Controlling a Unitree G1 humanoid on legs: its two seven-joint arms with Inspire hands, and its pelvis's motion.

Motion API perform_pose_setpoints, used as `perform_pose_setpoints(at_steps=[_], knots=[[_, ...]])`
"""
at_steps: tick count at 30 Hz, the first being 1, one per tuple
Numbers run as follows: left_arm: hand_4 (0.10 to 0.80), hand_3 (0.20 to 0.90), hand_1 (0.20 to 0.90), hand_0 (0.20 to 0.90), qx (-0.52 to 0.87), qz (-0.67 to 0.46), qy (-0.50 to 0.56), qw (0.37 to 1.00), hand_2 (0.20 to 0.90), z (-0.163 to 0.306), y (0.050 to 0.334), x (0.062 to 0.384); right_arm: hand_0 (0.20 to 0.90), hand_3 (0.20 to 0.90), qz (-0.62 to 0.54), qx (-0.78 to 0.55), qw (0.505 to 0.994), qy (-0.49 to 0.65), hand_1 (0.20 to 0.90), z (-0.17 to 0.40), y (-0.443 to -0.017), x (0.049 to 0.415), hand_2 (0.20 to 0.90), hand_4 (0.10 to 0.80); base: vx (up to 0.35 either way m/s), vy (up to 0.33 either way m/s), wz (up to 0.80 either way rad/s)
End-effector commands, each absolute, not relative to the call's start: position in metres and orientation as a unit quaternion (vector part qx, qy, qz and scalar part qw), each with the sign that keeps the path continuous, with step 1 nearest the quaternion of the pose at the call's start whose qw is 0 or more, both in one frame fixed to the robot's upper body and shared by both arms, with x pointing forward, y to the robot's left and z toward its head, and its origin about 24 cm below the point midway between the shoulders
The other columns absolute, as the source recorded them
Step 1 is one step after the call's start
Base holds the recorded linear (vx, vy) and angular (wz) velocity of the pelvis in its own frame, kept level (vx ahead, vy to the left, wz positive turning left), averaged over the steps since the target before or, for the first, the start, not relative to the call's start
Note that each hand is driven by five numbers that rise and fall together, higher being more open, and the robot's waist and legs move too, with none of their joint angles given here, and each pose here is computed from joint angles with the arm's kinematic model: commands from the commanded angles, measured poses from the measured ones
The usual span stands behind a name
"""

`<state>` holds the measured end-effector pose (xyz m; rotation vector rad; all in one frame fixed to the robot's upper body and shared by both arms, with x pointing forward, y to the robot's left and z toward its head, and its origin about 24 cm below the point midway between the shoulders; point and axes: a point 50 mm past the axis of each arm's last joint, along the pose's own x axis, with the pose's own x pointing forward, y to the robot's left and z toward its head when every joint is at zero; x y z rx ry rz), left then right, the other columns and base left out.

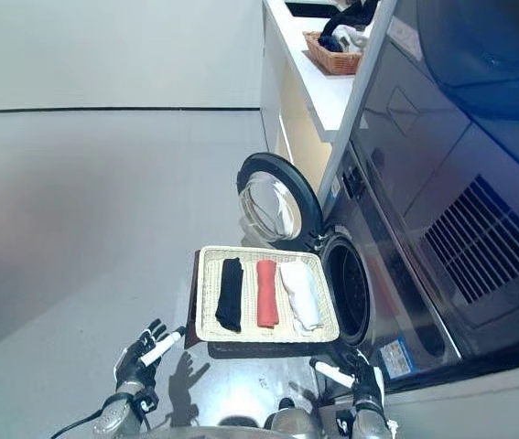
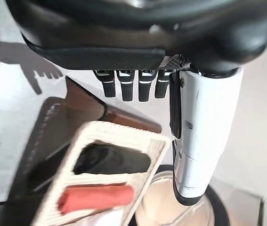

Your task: Pick up the clothes and place them into the washing machine

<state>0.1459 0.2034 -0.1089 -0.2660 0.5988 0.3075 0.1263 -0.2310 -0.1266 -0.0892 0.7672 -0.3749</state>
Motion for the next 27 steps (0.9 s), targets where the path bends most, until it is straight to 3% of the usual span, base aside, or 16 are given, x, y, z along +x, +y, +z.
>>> perform_pose_setpoints(at_steps=[1,17,27], knots=[[0.800,0.900,0.900,0.900,-0.130,0.124,0.182,0.967,0.900,-0.075,0.202,0.186,0.900,0.900,-0.197,-0.051,0.941,0.270,0.900,-0.099,-0.244,0.166,0.900,0.800,0.118,-0.098,0.33],[0.800,0.900,0.900,0.900,-0.152,0.109,0.176,0.967,0.900,-0.070,0.183,0.206,0.900,0.900,-0.259,-0.046,0.927,0.268,0.900,-0.097,-0.264,0.161,0.900,0.800,0.118,-0.119,0.12],[0.800,0.900,0.900,0.900,-0.151,0.139,0.200,0.958,0.900,-0.082,0.191,0.192,0.900,0.900,-0.250,-0.063,0.930,0.261,0.900,-0.095,-0.261,0.167,0.900,0.800,0.198,0.085,0.06]])
